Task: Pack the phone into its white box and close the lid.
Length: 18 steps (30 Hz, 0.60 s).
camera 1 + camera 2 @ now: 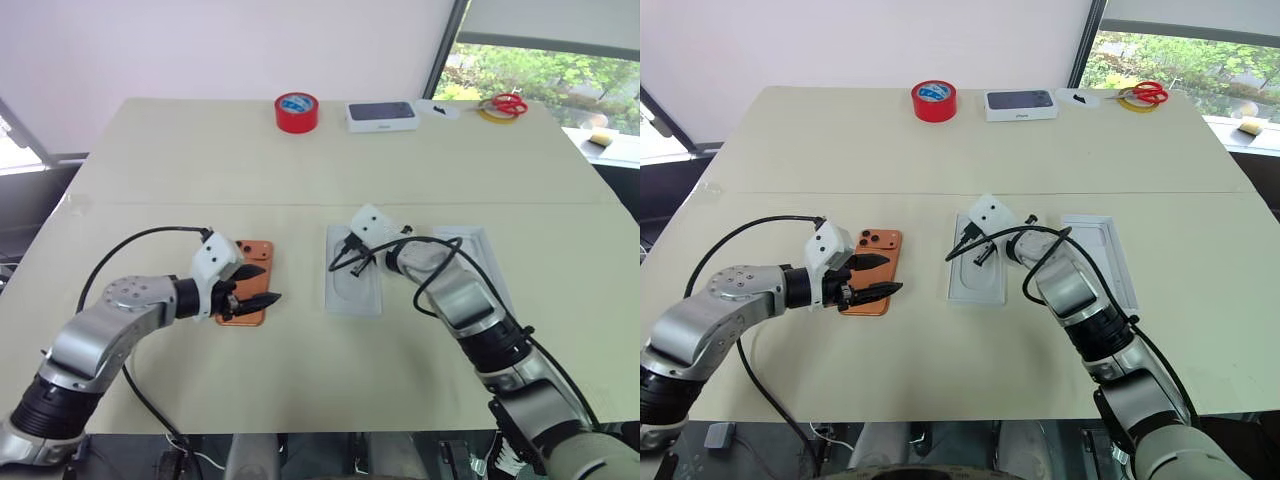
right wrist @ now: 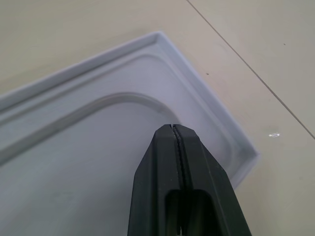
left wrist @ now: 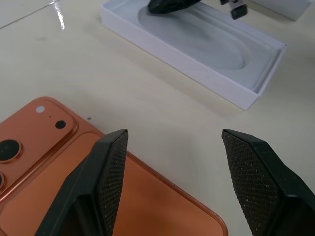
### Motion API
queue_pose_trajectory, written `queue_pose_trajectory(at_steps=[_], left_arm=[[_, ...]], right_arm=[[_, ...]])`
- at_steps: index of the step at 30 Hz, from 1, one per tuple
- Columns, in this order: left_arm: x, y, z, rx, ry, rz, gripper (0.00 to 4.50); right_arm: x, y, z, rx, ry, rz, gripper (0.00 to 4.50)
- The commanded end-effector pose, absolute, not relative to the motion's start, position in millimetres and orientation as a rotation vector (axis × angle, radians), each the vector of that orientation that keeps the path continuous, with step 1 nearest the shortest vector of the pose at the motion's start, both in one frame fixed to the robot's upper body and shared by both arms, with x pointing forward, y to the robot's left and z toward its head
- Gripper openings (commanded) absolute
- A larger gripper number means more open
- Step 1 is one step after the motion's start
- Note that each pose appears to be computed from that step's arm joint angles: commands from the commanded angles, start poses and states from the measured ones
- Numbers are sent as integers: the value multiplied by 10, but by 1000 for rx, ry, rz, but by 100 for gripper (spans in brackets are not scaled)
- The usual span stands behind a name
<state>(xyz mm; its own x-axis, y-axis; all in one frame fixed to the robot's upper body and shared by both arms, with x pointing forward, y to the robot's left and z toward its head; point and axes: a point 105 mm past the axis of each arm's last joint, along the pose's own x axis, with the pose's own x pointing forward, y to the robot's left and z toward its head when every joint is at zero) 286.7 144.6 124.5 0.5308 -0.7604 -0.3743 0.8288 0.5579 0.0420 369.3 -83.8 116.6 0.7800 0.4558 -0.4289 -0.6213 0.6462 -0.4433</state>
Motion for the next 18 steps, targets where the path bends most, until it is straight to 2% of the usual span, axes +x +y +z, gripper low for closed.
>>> queue_pose_trajectory(at_steps=[1,2,3,5,10,18], left_arm=[[2986,1603,1343,128,347,-835,322],[3055,1700,1348,70,365,-763,361],[3100,1772,1356,28,374,-711,374],[3140,1888,1365,-21,397,-635,448],[3125,2187,1226,-94,580,-448,448],[2848,2022,1127,-189,803,-540,448]], right_arm=[[3528,-632,1472,-577,154,725,2],[3475,-583,1500,-559,150,749,0],[3436,-541,1512,-550,150,767,0],[3350,-423,1502,-551,155,814,0],[3245,-79,1413,-541,181,906,0],[3241,204,1186,-617,261,1008,0]])
